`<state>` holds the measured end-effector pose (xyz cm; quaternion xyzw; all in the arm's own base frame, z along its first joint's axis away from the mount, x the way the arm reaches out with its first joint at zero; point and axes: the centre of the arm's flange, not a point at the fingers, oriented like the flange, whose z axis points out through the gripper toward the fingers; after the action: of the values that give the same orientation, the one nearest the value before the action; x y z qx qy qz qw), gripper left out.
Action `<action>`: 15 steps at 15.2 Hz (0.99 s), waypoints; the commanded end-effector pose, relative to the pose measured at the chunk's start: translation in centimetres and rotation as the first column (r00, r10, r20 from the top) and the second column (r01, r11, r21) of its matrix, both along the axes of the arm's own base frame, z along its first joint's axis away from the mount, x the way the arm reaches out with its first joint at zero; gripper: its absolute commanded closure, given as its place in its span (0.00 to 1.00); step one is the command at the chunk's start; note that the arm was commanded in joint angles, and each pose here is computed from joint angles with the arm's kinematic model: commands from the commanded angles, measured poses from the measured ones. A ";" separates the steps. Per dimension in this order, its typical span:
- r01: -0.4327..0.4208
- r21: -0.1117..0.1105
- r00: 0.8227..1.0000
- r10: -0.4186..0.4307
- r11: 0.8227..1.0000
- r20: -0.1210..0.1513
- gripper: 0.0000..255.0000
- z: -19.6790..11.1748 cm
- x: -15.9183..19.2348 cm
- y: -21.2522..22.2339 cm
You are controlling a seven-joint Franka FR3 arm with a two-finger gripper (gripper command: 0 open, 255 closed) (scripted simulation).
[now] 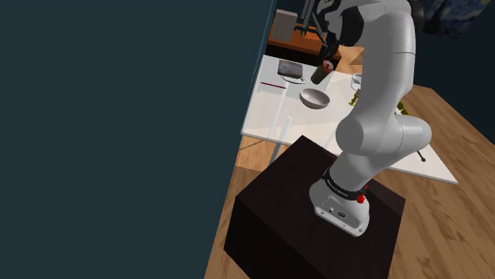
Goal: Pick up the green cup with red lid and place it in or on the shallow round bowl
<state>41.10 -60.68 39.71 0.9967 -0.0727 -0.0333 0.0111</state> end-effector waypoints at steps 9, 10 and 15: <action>0.000 -0.001 1.000 0.000 1.000 0.001 1.00 -5.2 0.0 -0.1; 0.000 -0.001 1.000 0.000 1.000 0.001 1.00 -5.7 0.0 -0.1; 0.000 -0.001 1.000 0.000 1.000 0.001 1.00 -8.1 0.0 -0.1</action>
<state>41.07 -60.78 32.04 0.9967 -0.0726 -0.0332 0.0112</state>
